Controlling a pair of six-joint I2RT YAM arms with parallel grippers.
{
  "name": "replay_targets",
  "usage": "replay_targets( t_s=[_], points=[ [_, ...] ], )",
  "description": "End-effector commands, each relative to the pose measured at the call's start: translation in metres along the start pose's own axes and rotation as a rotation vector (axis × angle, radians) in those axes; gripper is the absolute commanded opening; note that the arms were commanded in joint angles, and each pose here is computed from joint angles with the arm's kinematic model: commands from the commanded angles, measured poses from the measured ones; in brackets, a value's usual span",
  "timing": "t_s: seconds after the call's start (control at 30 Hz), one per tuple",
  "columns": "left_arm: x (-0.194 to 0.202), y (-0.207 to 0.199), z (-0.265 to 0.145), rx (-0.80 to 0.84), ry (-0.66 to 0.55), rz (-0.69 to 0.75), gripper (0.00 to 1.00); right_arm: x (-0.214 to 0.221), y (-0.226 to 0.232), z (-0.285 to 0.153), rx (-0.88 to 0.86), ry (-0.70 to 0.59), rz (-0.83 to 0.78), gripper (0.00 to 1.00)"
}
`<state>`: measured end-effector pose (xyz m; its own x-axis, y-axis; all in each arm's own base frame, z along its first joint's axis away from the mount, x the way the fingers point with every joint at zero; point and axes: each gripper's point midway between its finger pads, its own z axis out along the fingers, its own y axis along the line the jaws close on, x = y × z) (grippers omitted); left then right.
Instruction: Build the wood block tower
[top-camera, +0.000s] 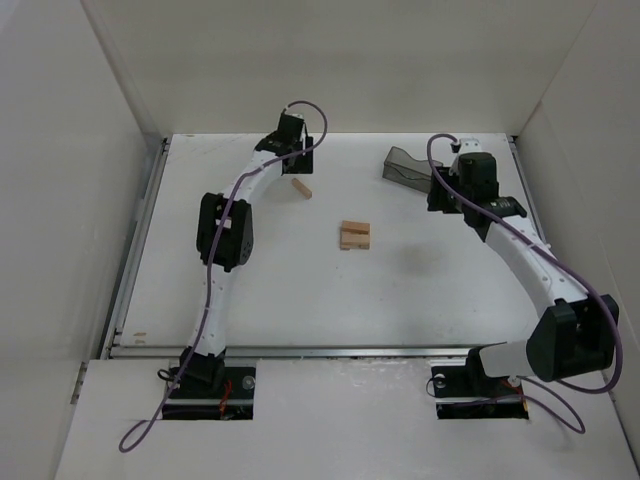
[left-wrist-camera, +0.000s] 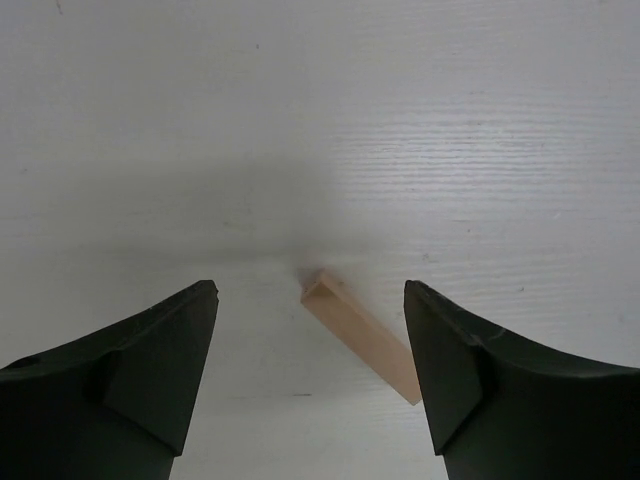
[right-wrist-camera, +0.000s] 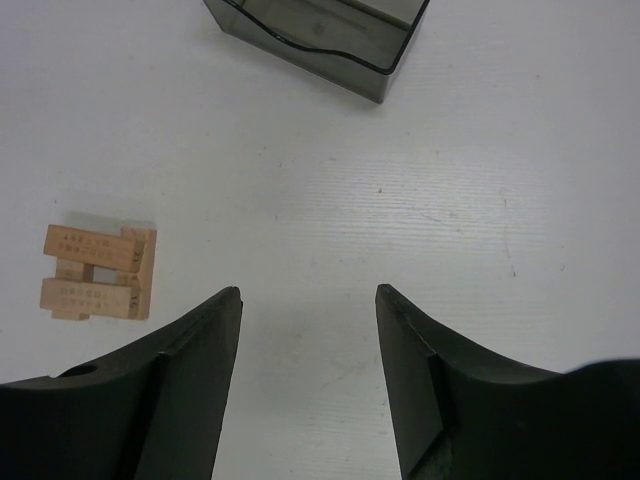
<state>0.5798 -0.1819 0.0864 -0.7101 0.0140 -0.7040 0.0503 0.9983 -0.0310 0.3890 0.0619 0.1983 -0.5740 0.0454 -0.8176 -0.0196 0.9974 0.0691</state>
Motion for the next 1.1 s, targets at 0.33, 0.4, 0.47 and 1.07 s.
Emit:
replay_targets(
  t_s=[0.33,0.4,0.47,1.07],
  points=[
    [0.029,-0.011,0.027,-0.027,0.055,-0.032,0.64,-0.027,-0.002,0.015,0.034,-0.025,0.019,0.62],
    [0.035,-0.011,0.025,-0.024,0.077,-0.037,0.59,-0.031,-0.001,0.014,0.033,-0.034,0.02,0.62],
    [0.045,-0.014,0.03,-0.01,0.103,-0.034,0.53,-0.029,-0.002,0.017,0.034,-0.025,0.019,0.62],
    [0.033,-0.04,-0.005,0.158,0.127,-0.032,0.0,-0.033,0.021,0.006,-0.089,-0.034,0.045,0.62]
  ],
)
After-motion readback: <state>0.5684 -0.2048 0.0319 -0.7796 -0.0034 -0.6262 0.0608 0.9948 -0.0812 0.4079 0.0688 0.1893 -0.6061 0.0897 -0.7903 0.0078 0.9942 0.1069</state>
